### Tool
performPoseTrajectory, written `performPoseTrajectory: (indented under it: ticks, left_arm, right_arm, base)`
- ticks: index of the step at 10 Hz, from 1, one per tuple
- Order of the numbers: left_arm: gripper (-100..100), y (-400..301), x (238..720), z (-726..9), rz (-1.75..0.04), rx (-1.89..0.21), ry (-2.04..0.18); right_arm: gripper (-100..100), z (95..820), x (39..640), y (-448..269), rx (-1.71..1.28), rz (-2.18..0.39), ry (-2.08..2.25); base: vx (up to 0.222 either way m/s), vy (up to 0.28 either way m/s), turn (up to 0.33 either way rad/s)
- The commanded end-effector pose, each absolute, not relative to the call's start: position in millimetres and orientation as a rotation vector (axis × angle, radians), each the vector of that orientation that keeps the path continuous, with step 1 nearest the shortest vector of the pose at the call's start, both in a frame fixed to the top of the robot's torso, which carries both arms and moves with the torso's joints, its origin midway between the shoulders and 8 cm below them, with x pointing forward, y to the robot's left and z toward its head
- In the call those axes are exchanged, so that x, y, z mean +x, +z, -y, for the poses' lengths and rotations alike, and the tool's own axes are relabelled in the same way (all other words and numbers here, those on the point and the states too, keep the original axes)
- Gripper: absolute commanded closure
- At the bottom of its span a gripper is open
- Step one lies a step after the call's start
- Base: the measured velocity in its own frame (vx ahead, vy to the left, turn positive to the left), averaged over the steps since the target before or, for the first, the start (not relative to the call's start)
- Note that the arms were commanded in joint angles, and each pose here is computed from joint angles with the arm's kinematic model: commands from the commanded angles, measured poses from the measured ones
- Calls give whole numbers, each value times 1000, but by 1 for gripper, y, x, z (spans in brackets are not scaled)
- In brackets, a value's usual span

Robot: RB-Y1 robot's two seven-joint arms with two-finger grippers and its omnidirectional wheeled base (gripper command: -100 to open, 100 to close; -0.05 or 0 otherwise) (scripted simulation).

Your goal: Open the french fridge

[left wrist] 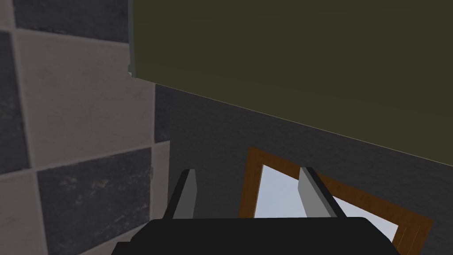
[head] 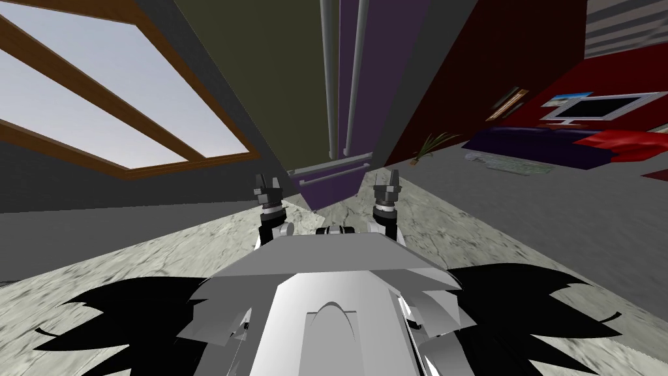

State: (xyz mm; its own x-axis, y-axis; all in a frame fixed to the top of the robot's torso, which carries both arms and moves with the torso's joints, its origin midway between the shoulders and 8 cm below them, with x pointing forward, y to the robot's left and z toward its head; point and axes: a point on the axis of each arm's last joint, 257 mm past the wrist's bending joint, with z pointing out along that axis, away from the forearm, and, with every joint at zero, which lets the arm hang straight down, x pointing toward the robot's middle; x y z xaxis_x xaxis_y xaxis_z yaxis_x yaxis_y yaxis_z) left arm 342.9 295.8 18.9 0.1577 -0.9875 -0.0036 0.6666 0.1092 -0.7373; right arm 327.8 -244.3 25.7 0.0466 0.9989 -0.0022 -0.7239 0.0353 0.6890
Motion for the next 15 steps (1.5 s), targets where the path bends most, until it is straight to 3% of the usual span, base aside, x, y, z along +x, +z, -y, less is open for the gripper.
performPoseTrajectory:
  ticks: [1, 15]
  left_arm:
    - [-100, 13, 347, -294, -624, -661, -1325]
    - [-100, -81, 377, -321, -710, -743, -1304]
  right_arm:
    - [0, 244, 328, 26, 603, -578, 1443]
    - [0, 244, 328, 25, 603, -579, 1443]
  base:
    - [30, -5, 13]
    - [69, -19, 21]
